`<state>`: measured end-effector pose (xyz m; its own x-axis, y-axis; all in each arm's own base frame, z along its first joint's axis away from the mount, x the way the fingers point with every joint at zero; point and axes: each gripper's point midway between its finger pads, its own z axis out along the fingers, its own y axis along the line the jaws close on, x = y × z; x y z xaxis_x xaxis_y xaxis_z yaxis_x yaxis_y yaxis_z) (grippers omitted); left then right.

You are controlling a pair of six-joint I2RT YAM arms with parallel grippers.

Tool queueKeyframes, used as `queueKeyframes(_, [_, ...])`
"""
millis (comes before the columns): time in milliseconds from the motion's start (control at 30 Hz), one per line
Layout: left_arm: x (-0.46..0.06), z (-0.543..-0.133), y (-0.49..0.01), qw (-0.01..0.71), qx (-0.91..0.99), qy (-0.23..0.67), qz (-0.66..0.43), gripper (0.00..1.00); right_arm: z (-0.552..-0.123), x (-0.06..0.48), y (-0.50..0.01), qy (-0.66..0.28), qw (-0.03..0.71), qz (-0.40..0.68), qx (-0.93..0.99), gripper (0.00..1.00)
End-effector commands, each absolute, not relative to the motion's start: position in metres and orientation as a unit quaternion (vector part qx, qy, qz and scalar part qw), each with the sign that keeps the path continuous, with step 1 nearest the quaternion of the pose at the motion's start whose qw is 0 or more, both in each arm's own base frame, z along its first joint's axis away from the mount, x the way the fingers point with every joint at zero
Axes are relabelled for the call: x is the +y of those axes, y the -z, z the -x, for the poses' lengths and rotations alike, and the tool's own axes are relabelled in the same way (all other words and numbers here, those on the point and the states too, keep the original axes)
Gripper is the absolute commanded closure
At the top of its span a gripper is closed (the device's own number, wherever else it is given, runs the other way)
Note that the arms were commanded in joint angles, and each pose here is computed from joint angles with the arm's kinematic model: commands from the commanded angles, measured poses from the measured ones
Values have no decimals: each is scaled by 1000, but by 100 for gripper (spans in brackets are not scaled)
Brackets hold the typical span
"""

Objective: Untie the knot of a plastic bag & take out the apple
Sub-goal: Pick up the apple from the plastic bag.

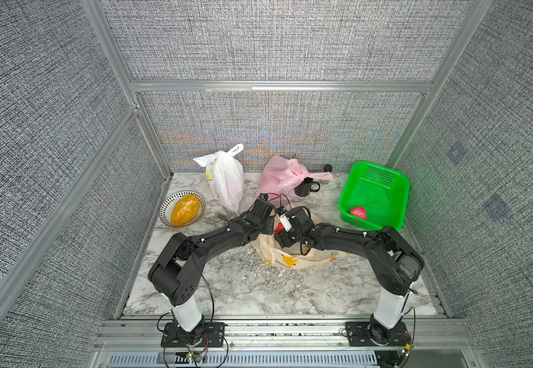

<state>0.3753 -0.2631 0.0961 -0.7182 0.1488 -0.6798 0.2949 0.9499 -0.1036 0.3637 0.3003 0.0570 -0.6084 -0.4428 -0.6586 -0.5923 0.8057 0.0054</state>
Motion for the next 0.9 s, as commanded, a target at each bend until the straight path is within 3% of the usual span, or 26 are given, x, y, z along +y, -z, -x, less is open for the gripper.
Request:
queueKeyframes(0, [-264,-377,-98,358,921,103,-117,88,-370,303,-63,-116,353,283,884,24])
queueKeyframes(167, [-264,-377,-97,358,921,102,-117,88,-368,304,-69,-124,356,284,882,42])
queueKeyframes(300, [-263,-377,-96,357,921,100,-116,88,-357,306,-75,-143,347,293,879,50])
queueKeyframes(633, [-264,-378,-95,357,921,99,-117,88,-322,299,-87,-184,320,304,878,52])
queueKeyframes(867, [-265,-379,-96,358,921,100,-118,88,-347,307,-71,-161,328,300,881,41])
